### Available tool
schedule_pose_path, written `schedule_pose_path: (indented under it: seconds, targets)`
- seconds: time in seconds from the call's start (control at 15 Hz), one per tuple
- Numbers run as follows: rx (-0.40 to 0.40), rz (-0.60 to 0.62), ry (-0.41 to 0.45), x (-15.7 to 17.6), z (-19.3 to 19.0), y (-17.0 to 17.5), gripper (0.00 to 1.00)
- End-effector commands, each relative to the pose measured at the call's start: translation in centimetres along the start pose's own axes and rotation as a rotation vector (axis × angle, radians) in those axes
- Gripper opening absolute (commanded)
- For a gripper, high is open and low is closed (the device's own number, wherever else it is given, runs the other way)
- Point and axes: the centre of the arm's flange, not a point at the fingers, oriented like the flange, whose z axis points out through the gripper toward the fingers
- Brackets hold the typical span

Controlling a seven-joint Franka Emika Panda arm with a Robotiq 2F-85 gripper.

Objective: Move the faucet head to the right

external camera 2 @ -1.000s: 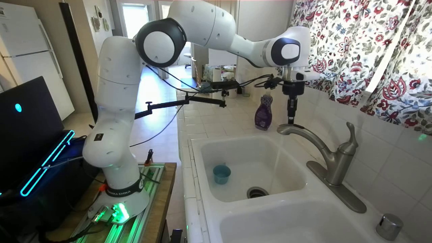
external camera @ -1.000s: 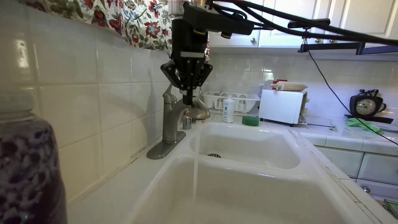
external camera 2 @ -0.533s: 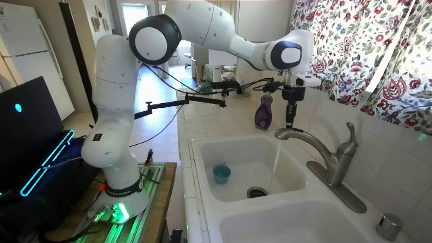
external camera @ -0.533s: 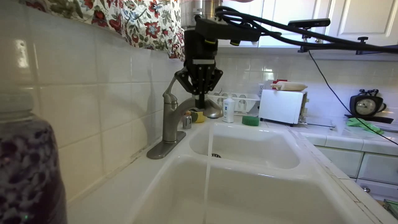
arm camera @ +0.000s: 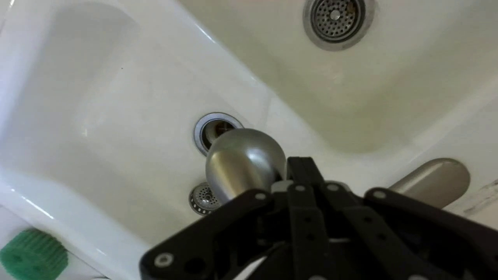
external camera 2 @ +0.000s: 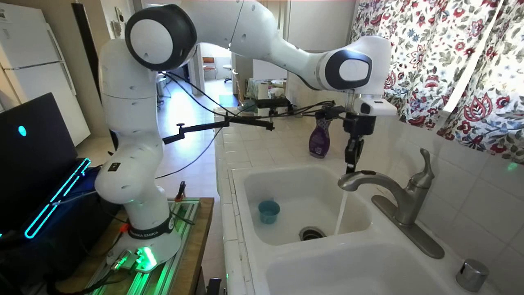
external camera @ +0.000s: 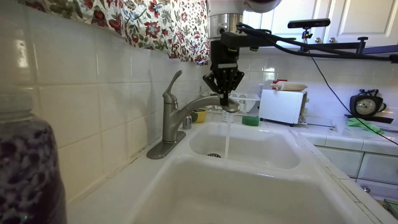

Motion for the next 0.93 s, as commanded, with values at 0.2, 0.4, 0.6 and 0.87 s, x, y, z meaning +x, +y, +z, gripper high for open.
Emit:
schedule_pose_path:
  seconds: [0.2,0.4,0.6,0.87]
  targets:
    - [0.016,0.102,0.014,1.7,1.5,5.8,0.0]
    - [0.034,0.135,0.038,3.4,2.2,6.9,0.0]
    - [0.062,0.169,0.064,5.0,2.8,8.0,0.0]
    - [0.09,0.2,0.118,6.9,3.7,9.1,0.0]
